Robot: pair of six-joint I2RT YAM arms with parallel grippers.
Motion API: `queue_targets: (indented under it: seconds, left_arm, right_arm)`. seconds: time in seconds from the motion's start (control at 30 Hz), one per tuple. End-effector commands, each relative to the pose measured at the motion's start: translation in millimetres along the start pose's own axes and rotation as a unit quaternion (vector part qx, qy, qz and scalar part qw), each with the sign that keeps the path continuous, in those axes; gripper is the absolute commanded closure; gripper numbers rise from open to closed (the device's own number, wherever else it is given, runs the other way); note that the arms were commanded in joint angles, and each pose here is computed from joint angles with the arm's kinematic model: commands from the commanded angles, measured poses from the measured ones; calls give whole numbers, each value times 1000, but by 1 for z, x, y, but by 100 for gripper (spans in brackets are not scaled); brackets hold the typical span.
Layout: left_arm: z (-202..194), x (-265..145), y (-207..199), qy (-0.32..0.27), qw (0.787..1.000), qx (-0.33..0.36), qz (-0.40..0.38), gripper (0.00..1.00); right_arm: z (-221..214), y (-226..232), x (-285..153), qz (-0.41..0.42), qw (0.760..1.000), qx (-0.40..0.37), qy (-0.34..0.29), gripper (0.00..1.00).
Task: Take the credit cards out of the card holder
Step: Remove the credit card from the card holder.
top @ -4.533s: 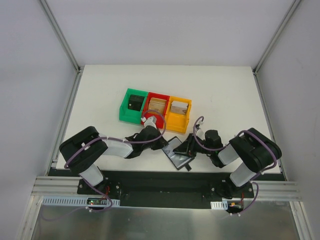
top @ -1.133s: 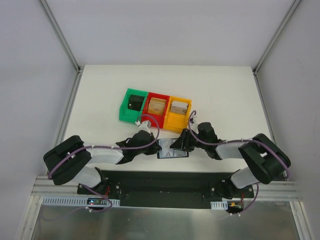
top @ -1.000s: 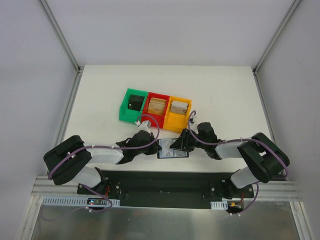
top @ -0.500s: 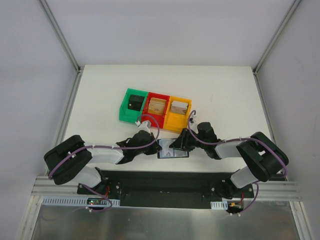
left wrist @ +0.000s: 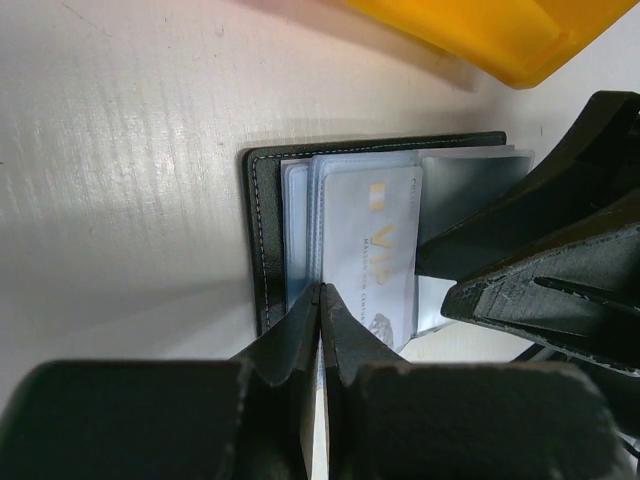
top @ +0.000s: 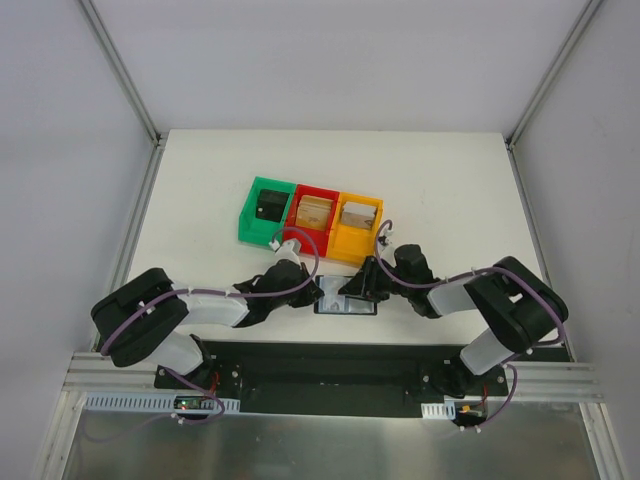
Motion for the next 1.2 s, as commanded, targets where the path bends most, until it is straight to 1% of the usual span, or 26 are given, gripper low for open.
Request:
queue_targets:
  seconds: [0.0,0.2,0.4,0.97,1.17]
  left_arm:
    - [-15,3,19,32,999,-2,32,100]
    - [-15,2,23,30,999,-4,37,100]
    - [-16,2,25,31,999,-6,39,100]
    - [-15,1,24,29,999,-11,35,100]
    - [-20,3,23,39,999,-11,31,100]
  right_arm:
    - [10,28,3,67,998,-11,-18,59]
    - [13,27,3,65,997,-4,-28,60]
    - [7,19,4,52,998,4,-18,57]
    - [0,8,5,23,1000,-4,3,57]
    - [1,13,6,39,999,-1,1,56]
Point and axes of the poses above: each gripper's point midway between its finger pads, its own x axis out along the fingers, its own y axis along the line the jaws close on, z = x × y, the point moved 1 cm from there along -x, back along the fingers, and after that the axes turned 9 degrees about -x, right-handed, at the moved point
